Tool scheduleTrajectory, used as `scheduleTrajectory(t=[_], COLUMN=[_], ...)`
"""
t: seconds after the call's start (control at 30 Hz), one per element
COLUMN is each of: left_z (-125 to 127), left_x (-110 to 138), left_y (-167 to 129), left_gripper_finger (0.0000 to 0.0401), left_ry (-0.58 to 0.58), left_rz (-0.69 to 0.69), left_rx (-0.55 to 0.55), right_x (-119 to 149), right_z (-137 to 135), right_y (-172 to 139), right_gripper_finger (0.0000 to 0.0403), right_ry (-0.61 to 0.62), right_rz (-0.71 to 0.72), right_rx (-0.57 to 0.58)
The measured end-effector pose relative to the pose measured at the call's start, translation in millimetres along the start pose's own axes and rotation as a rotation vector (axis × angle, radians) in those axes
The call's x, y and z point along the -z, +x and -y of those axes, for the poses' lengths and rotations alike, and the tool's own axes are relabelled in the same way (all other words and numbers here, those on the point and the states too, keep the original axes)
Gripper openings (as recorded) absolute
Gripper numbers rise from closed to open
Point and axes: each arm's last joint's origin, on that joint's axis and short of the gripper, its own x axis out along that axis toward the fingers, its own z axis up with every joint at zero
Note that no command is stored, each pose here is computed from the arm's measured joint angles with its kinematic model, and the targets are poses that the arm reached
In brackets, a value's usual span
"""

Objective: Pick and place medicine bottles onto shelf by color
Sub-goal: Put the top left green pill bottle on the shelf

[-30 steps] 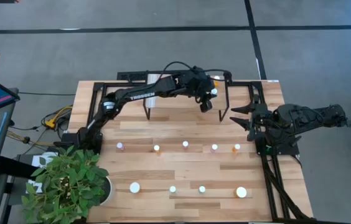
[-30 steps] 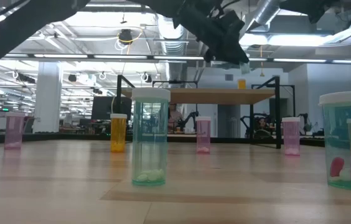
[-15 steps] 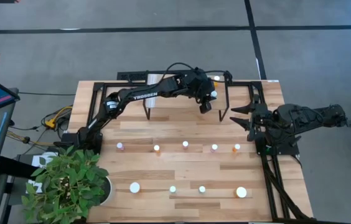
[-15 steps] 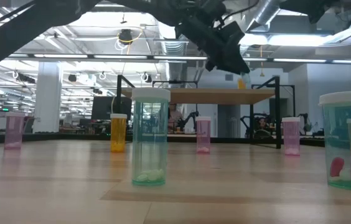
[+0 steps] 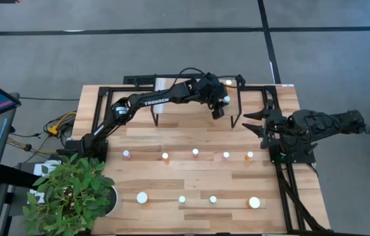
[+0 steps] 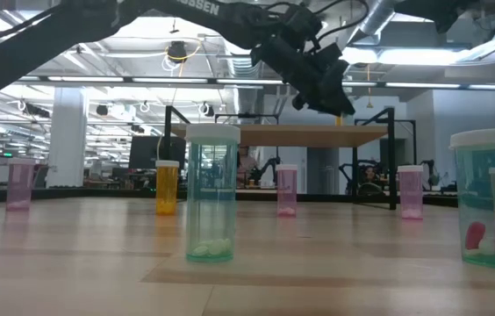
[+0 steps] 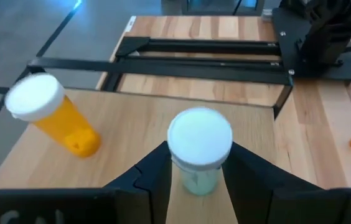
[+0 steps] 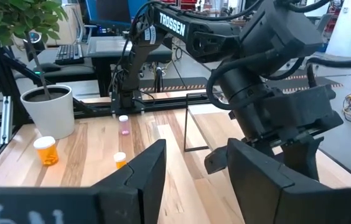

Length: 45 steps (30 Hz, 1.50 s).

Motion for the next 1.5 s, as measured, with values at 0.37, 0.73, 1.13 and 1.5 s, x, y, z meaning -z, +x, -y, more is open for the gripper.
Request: scheduleTrajectory(t=[0.37, 0.73, 1.13, 1.5], left_z=[-2.5, -5.8, -18.5, -18.3], left_x=[-6.6, -8.7, 12.0, 17.8], left_y=[-0.4, -1.0, 23.3, 30.3], left_gripper_finger=[0.0126, 0.0126, 0.0126, 0.0126], left_ry=[-0.002, -0.012, -0.028, -0.042], left_rz=[0.064, 0.083, 0.063, 0.055], left_rx=[-0.038, -0.087, -0.107, -0.102], right_x=[0.0, 0.0, 0.4, 0.5], right_z=[0.0, 0.0, 0.0, 0.0], right_y=[0.0, 0.0, 0.1, 0.1], right_gripper_finger=[0.0186, 0.0188, 0.0191, 0.0186], right_ry=[0.0, 0.001, 0.002, -0.002], right_rz=[0.0, 0.0, -0.003, -0.004], right_rx=[0.0, 0.0, 0.0, 0.0])
